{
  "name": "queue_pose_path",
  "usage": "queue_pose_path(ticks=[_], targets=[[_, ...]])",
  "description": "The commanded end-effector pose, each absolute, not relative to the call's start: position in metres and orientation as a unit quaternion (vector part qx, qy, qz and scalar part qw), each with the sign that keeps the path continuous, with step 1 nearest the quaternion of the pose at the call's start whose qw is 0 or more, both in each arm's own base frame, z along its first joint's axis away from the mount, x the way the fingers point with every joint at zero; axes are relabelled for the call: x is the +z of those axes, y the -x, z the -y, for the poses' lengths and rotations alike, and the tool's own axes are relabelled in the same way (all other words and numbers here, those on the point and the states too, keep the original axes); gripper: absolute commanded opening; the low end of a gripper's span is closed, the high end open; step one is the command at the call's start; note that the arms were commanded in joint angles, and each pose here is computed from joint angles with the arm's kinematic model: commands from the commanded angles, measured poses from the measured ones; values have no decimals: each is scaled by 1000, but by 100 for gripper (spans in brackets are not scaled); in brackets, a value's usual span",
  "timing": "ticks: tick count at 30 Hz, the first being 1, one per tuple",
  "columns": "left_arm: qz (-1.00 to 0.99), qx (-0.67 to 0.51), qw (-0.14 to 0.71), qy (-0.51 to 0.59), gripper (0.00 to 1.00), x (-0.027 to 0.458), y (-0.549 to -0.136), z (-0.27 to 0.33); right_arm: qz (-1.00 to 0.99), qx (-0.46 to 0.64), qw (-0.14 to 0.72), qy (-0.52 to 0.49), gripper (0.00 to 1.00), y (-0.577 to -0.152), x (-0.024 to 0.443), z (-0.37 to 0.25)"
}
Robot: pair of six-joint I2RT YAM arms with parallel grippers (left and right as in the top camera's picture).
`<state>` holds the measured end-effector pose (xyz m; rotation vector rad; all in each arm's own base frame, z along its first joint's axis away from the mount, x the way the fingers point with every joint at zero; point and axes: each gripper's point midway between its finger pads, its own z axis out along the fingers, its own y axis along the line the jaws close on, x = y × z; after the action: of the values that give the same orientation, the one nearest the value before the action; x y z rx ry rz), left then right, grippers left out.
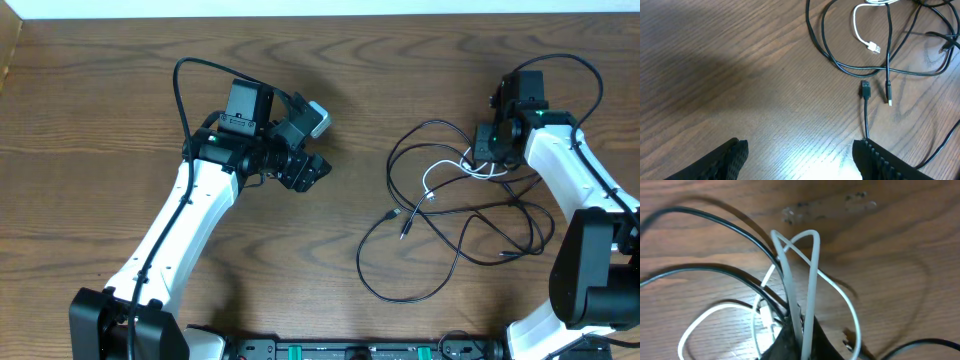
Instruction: Untangle cables
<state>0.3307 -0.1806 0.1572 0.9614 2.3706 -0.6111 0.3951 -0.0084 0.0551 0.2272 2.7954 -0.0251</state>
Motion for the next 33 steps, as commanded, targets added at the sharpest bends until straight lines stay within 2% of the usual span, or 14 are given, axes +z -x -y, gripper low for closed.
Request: queue_pose_path(ticks=[1, 5, 9, 16, 23, 27, 33], targets=[[-871, -219, 249, -361, 72, 154, -329, 180, -981, 25, 175, -81, 1, -402, 59, -1], [-872, -219, 249, -361, 72, 154, -329, 180, -976, 71, 195, -70, 1, -413, 86, -16], [-871, -219, 249, -361, 72, 154, -329, 180, -961, 103, 250, -58, 1, -428, 147, -27], [-872, -219, 249, -361, 73, 154, -329, 180, -898, 111, 425, -32, 1, -424, 333, -28], [-872, -219, 249, -361, 72, 154, -329, 180, -803, 129, 582, 1, 1, -364, 505, -35], [-872, -219, 249, -361, 72, 154, -329, 180, -779, 132, 614, 8, 1, -335, 544, -36], [-872, -219, 249, -361, 72, 154, -328, 180, -823, 138, 551, 11, 1, -331, 508, -41]])
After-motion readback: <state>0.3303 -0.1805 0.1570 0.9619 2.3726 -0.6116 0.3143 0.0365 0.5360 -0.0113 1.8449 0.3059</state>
